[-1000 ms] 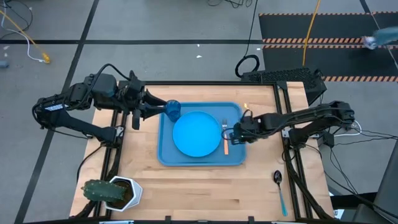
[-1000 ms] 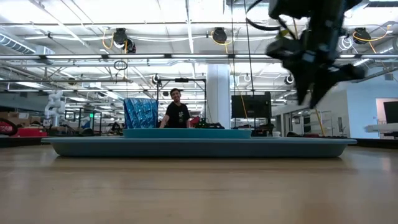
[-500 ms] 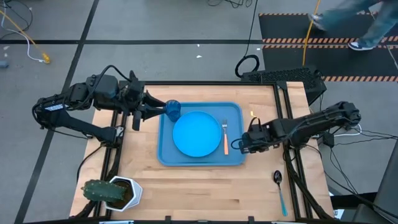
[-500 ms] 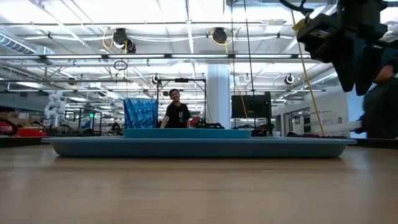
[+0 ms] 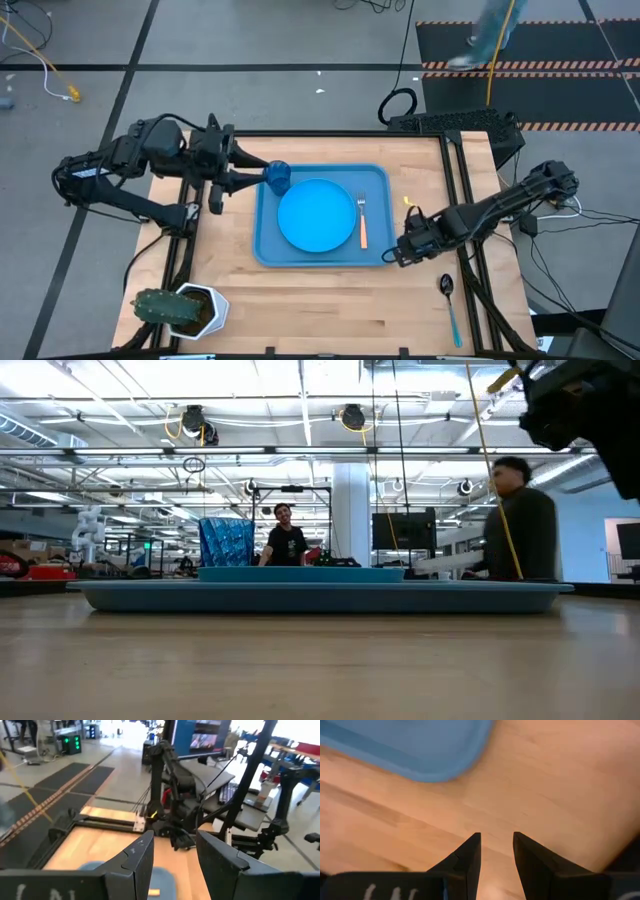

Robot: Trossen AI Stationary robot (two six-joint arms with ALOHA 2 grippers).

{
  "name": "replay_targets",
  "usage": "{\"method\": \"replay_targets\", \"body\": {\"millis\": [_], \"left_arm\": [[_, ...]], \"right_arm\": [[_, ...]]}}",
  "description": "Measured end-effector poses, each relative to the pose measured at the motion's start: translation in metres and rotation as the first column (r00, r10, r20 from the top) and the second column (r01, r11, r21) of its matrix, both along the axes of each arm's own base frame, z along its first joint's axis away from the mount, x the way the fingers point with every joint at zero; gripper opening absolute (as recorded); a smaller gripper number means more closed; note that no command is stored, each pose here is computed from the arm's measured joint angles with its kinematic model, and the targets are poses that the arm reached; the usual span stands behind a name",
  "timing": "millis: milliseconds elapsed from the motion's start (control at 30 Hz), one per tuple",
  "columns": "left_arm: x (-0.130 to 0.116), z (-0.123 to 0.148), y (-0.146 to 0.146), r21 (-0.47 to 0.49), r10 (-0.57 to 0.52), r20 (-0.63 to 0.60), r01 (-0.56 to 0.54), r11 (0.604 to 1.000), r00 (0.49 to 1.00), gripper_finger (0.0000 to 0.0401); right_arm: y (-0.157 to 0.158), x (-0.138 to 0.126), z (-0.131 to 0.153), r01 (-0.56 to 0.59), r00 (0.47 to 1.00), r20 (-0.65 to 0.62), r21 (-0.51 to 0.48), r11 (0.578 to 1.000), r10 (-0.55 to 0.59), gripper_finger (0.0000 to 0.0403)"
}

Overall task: Pick and place plate/cup/fork/spoon on tray
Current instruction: Put the blue spoon on the blue serving tray to the right of the orange fork

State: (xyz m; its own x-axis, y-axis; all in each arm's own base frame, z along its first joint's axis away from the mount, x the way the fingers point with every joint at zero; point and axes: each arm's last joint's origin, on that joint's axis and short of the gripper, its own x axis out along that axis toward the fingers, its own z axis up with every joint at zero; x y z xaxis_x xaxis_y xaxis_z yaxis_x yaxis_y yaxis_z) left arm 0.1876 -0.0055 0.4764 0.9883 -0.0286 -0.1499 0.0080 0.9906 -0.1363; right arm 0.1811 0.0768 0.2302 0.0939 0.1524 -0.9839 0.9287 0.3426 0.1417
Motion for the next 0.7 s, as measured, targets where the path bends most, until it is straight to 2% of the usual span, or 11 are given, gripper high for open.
{"method": "replay_targets", "body": {"millis": [267,367,500,600,700], "left_arm": [[0.001,0.008,-0.001,-0.017,-0.004,0.079,0.006,1.0,0.997,0.015],[0.001,0.013,-0.001,-0.115,0.011,0.136,0.005,0.993,0.991,0.015],[0.001,0.018,-0.001,-0.277,0.034,0.173,0.016,0.961,0.984,0.015],[0.001,0.017,-0.003,-0.34,0.036,0.153,0.019,0.94,0.988,0.0149],[0.001,0.015,-0.006,-0.358,0.02,0.137,0.031,0.933,0.99,0.0149]], "right_arm": [[0.025,-0.016,0.0,0.037,0.998,-0.054,0.004,0.999,-0.037,0.0107],[0.037,-0.021,0.0,0.017,0.999,-0.05,0.017,1.0,-0.016,0.0107],[0.051,-0.032,0.0,-0.026,0.997,-0.075,0.046,0.999,0.029,0.0107],[0.06,-0.04,0.0,-0.037,0.995,-0.092,0.061,0.997,0.043,0.0107],[0.068,-0.047,-0.001,-0.035,0.994,-0.102,0.062,0.997,0.041,0.0107]]}}
